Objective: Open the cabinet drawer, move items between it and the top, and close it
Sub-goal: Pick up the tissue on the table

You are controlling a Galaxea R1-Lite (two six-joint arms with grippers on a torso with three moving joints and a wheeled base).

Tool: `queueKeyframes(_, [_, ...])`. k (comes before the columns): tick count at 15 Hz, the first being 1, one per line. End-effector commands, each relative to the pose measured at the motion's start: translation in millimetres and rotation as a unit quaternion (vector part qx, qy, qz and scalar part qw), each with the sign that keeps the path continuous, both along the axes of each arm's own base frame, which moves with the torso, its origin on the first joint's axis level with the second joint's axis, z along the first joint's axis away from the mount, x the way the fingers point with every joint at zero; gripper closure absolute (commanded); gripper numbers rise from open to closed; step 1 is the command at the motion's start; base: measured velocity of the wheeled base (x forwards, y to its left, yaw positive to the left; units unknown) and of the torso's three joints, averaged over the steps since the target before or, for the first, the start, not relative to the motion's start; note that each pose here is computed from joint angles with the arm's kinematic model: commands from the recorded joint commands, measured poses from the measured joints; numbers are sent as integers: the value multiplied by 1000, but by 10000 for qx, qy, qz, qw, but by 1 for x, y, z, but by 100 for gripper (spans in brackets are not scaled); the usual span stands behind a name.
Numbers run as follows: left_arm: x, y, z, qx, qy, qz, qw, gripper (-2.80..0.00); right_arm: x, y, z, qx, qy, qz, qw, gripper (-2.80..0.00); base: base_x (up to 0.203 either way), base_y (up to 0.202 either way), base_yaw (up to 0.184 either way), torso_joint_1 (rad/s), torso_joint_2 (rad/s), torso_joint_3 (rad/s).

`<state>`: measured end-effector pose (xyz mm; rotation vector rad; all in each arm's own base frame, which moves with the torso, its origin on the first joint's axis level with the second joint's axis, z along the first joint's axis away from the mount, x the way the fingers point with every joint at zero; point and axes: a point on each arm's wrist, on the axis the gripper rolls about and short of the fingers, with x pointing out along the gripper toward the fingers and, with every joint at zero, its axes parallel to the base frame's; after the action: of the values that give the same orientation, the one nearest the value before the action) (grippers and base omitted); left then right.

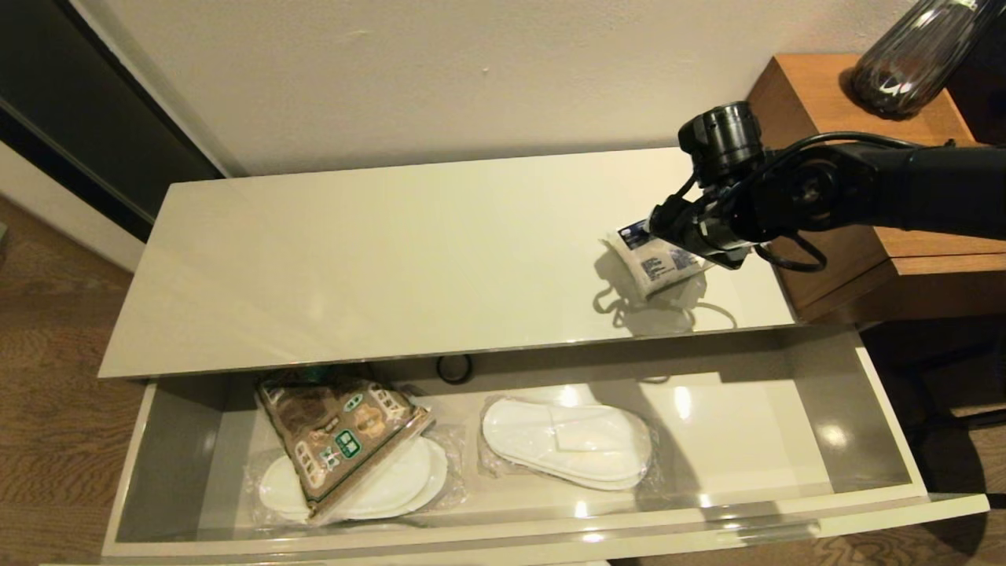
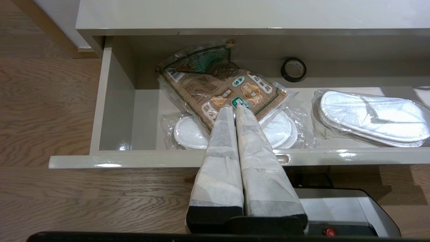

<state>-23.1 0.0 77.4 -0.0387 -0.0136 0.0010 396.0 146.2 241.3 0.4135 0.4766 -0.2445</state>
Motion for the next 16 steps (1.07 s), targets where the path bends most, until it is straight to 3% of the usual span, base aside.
queueKeyframes(1, [0, 0, 0, -6, 7, 1, 10000, 0, 8, 3, -16, -52, 154, -24, 9999, -280, 0, 0, 0, 0, 0, 0])
queueKeyframes(8, [0, 0, 0, -6, 7, 2, 10000, 0, 19, 7, -55, -180, 584, -25, 9981, -280, 0, 0, 0, 0, 0, 0])
queueKeyframes(13, [0, 0, 0, -6, 7, 1, 10000, 0, 19, 7, -70, -187, 583, 28, 9981, -280, 0, 0, 0, 0, 0, 0])
queueKeyframes(14, [0, 0, 0, 1, 7, 1, 10000, 0, 19, 7, -68, -184, 559, 11, 9983, 0, 0, 0, 0, 0, 0, 0])
queueKeyframes(16, [0, 0, 0, -6, 7, 1, 10000, 0, 19, 7, -69, -146, 560, 5, 9983, 0, 0, 0, 0, 0, 0, 0])
